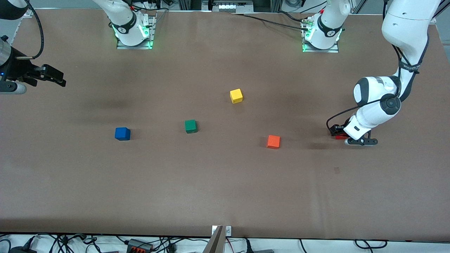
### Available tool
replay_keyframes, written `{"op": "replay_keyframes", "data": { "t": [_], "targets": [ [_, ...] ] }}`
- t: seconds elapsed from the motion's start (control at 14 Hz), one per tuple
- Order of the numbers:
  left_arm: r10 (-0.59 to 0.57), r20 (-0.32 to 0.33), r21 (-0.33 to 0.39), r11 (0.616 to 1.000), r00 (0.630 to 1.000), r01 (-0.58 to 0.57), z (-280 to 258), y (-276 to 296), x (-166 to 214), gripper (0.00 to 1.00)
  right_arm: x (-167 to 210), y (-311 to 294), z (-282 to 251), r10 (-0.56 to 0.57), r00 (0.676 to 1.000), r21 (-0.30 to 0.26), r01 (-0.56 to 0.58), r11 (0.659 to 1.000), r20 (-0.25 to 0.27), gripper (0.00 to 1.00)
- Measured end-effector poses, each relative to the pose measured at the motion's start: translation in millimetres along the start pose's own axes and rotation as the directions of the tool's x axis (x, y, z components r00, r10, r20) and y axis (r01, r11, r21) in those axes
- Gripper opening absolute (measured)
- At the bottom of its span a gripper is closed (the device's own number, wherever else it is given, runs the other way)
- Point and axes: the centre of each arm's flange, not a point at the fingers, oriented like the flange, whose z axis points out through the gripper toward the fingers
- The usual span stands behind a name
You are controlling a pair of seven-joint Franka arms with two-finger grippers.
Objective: Pass red block to right arm, stack on blue
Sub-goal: 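Close the left gripper on the red cube, then lift the red cube with the left gripper while the right gripper approaches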
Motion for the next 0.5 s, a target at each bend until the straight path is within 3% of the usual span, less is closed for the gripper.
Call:
{"op": "replay_keyframes", "data": {
  "t": [0.07, 0.14, 0.5],
  "targets": [
    [0.008, 0.000, 0.001, 1.000, 1.000, -0.008, 0, 0, 0, 0.59, 0, 0, 0, 0.000, 1.000, 0.000, 0.000, 1.000, 0.001, 1.00],
    [0.026, -0.001, 0.001, 1.000, 1.000, -0.026, 0, 0, 0, 0.56, 1, 0, 1, 0.000, 1.000, 0.000, 0.000, 1.000, 0.002, 1.00],
    [0.193, -0.028, 0.009, 0.981, 0.981, -0.192, -34, -2, 15, 0.56, 11, -4, 24, -0.008, 0.999, 0.000, 0.008, 1.000, 0.045, 1.00]
  ]
}}
